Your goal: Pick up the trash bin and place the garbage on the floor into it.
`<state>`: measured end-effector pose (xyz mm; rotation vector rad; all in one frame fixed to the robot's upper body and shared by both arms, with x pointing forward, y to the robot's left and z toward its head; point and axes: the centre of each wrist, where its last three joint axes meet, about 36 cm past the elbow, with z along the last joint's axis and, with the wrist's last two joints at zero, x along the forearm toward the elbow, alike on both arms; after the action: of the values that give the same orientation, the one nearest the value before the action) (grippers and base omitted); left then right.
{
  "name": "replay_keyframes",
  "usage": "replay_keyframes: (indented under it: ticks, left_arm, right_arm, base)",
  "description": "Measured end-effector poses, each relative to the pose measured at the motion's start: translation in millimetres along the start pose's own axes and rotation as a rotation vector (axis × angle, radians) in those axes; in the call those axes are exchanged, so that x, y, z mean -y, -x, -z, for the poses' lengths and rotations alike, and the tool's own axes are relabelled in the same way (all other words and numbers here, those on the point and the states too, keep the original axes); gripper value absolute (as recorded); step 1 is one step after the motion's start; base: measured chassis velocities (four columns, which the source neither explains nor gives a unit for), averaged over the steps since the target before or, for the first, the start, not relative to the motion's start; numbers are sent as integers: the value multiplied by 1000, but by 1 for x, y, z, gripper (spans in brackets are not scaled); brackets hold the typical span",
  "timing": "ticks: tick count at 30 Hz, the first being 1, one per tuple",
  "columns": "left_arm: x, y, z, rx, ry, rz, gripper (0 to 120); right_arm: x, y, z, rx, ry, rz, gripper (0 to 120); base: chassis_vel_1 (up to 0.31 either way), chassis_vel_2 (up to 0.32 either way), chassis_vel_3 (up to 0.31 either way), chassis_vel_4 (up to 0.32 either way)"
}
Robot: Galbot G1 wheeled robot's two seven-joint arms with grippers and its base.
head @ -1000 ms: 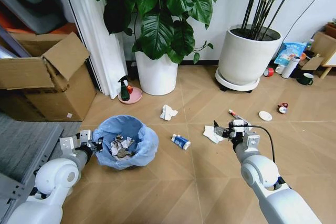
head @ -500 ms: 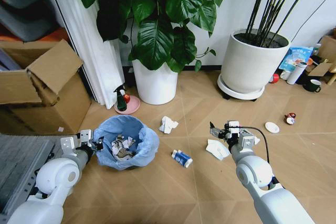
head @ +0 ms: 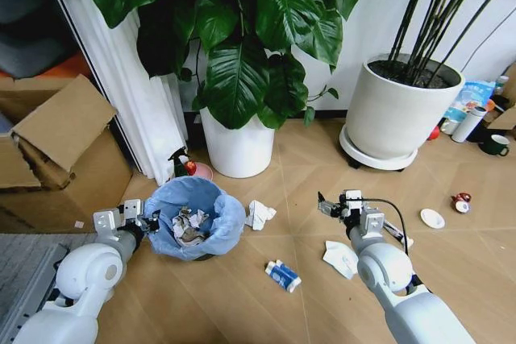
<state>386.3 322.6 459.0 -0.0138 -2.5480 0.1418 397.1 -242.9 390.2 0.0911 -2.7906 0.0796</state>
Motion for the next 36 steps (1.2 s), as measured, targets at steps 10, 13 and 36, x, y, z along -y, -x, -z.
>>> replay_keyframes:
  ticks: [10,13,36]
  left_arm:
    - [1,0,-3,-7,1,0,0]
    - [1,0,-4,-10,3,1,0]
    - [1,5,-8,-22,2,8,0]
  right_arm:
    - [3,22,-37,-86,-174,285,100]
    - [7,26,-47,-141,-220,432,100]
    - [-21,66,-141,-454,-383,755,100]
  base:
    - [-4,5,11,0]
    - [0,0,0,0]
    - [0,0,0,0]
